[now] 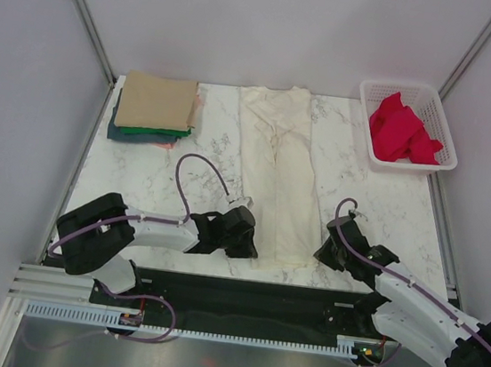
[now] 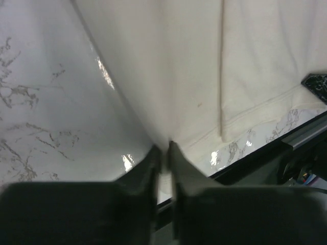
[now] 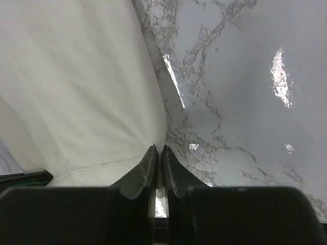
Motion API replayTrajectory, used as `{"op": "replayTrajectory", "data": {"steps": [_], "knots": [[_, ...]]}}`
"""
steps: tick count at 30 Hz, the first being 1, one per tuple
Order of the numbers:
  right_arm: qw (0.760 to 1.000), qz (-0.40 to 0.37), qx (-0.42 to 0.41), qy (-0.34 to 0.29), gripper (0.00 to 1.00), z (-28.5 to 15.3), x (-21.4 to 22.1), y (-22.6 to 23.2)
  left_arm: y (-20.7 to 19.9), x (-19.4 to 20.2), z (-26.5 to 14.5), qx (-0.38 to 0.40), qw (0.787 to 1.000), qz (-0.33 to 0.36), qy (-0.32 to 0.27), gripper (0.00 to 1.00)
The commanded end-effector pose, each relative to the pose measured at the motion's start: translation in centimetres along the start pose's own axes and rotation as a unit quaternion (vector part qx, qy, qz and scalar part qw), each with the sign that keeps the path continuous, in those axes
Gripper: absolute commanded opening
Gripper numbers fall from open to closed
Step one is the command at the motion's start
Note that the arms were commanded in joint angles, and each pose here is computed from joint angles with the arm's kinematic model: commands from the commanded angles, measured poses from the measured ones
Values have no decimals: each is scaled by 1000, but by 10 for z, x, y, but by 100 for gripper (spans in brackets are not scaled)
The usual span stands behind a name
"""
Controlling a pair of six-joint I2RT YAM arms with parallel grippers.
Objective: Fold and stack the t-shirts
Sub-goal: Fold the tshirt
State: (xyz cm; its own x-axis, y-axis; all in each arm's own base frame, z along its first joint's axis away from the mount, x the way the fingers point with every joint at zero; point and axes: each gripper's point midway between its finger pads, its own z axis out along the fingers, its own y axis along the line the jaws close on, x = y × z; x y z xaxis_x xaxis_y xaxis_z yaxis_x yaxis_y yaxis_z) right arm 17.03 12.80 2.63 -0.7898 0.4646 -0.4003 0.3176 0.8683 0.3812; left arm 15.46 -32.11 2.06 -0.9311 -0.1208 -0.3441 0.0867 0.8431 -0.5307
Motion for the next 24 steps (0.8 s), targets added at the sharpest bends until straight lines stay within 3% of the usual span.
{"op": "replayTrajectory", "data": {"steps": [1,4,15,19,20,24], "knots": [[1000,5,17,-9,14,-4,-1,-9,13,15,1,-11,1000,-1,11,3],[1000,7,13,-4,0,-8,2,-10,24,17,-10,-18,1000,-12,5,2],[996,33,-79,28,0,-30,39,30,32,27,-67,7,999,-45,-13,2],[992,0,-121,43,0,-42,69,64,23,23,-84,27,998,-50,-18,2],[990,3,-136,37,0,-54,67,84,20,20,-89,33,998,-49,-23,2],[995,-57,-69,-39,0,-58,45,98,28,-3,-110,-13,997,-27,-65,2]]}}
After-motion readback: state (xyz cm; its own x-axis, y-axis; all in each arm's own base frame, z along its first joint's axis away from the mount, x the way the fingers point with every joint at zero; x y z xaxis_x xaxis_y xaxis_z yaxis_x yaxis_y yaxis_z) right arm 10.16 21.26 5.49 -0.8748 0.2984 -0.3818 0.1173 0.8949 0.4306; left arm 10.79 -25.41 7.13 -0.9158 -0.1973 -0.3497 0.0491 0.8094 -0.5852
